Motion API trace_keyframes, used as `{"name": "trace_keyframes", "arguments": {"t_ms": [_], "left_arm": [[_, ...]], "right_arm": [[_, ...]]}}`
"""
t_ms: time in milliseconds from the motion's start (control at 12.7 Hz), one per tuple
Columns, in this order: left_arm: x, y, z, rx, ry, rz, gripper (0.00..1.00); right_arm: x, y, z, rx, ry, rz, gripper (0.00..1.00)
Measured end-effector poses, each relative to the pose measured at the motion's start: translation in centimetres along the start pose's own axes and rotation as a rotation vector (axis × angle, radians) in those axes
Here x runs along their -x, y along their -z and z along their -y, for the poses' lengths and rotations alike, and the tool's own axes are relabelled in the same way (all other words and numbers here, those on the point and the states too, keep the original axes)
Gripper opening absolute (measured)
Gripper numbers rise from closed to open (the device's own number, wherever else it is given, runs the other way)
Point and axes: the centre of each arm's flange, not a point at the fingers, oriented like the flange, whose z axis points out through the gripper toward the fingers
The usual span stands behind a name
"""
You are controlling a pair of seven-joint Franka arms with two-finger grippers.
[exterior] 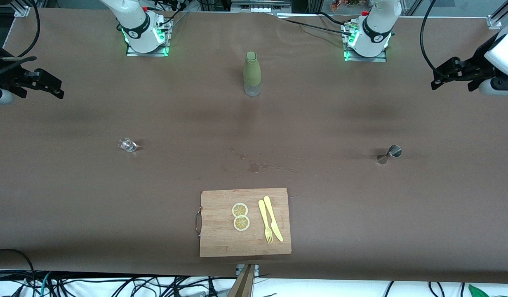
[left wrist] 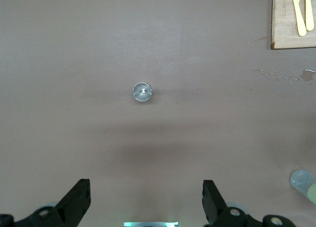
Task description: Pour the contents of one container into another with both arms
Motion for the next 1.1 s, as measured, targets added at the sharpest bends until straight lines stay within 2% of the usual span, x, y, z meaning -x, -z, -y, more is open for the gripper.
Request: {"name": "trace_keyframes", "arguments": {"t_ms": [1103], "left_arm": [[0.6, 0.3, 1.9, -0.003, -0.015, 0.011, 1.00]], "right_arm": [[0.0, 0.0, 0.2, 0.000, 0.004, -0.002, 1.00]]}}
